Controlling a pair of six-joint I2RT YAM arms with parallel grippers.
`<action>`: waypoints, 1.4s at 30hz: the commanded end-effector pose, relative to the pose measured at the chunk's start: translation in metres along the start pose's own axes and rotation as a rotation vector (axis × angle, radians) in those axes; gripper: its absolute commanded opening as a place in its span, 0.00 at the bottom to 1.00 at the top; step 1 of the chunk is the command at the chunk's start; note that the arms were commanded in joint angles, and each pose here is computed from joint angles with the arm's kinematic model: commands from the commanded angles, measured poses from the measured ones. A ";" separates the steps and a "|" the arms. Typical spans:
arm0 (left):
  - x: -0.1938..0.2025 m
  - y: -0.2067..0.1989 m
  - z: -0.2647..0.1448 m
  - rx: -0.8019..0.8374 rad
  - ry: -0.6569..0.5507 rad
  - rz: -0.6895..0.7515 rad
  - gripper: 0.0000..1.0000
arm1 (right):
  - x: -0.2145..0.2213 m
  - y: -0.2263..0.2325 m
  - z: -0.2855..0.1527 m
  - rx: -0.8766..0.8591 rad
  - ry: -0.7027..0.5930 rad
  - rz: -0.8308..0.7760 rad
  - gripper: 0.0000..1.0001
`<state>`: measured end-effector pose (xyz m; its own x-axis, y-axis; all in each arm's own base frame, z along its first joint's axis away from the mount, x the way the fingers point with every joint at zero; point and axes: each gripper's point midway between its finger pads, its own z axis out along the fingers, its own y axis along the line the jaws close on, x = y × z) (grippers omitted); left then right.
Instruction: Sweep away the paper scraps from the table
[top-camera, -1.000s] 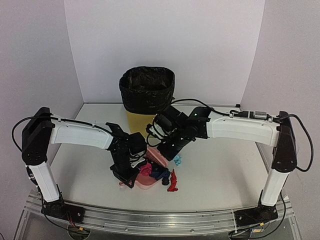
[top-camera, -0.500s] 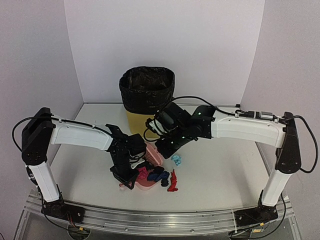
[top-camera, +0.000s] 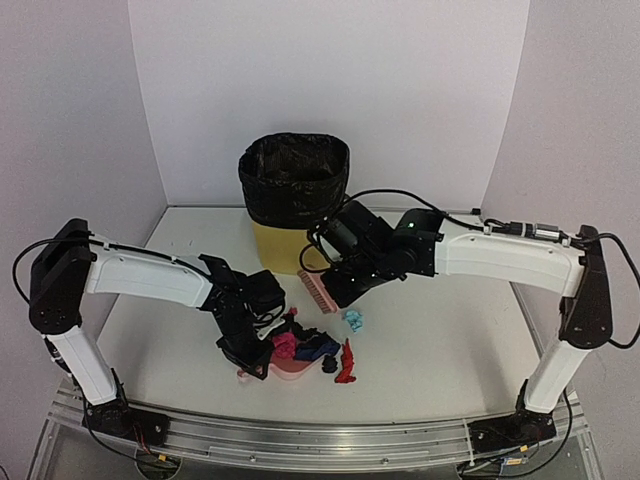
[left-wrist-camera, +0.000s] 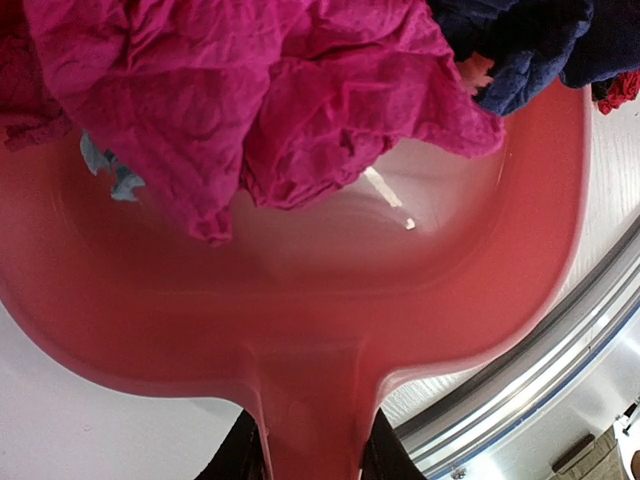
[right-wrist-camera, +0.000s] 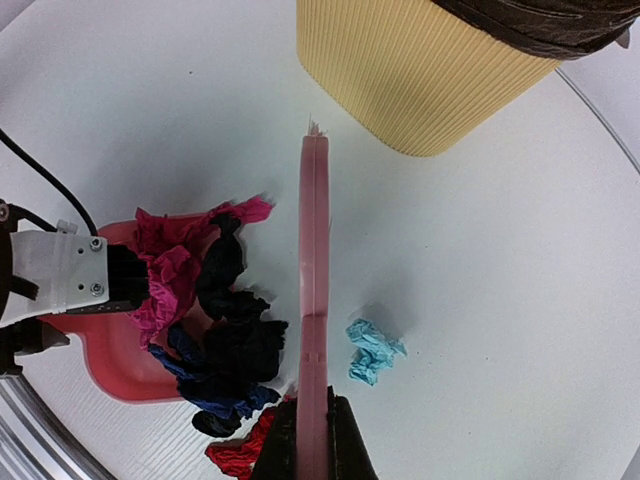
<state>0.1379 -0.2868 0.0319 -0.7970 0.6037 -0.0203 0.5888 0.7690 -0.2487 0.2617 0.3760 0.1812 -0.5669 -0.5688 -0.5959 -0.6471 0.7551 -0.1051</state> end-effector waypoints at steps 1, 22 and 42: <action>-0.013 -0.003 -0.015 0.009 -0.110 0.003 0.00 | -0.021 -0.015 -0.031 0.042 -0.110 0.069 0.00; -0.041 -0.010 -0.052 -0.012 -0.444 0.061 0.00 | -0.003 -0.064 -0.070 0.216 -0.191 0.150 0.00; -0.067 -0.025 -0.096 0.025 -0.644 0.073 0.00 | 0.013 -0.090 -0.093 0.301 -0.236 0.179 0.00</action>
<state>0.1830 -0.3151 0.1080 -0.6970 0.4398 -0.5664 0.6467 0.7267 -0.2316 0.2646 0.2765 0.2405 -0.5257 -0.4124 -0.7441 -0.3878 0.8947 -0.2218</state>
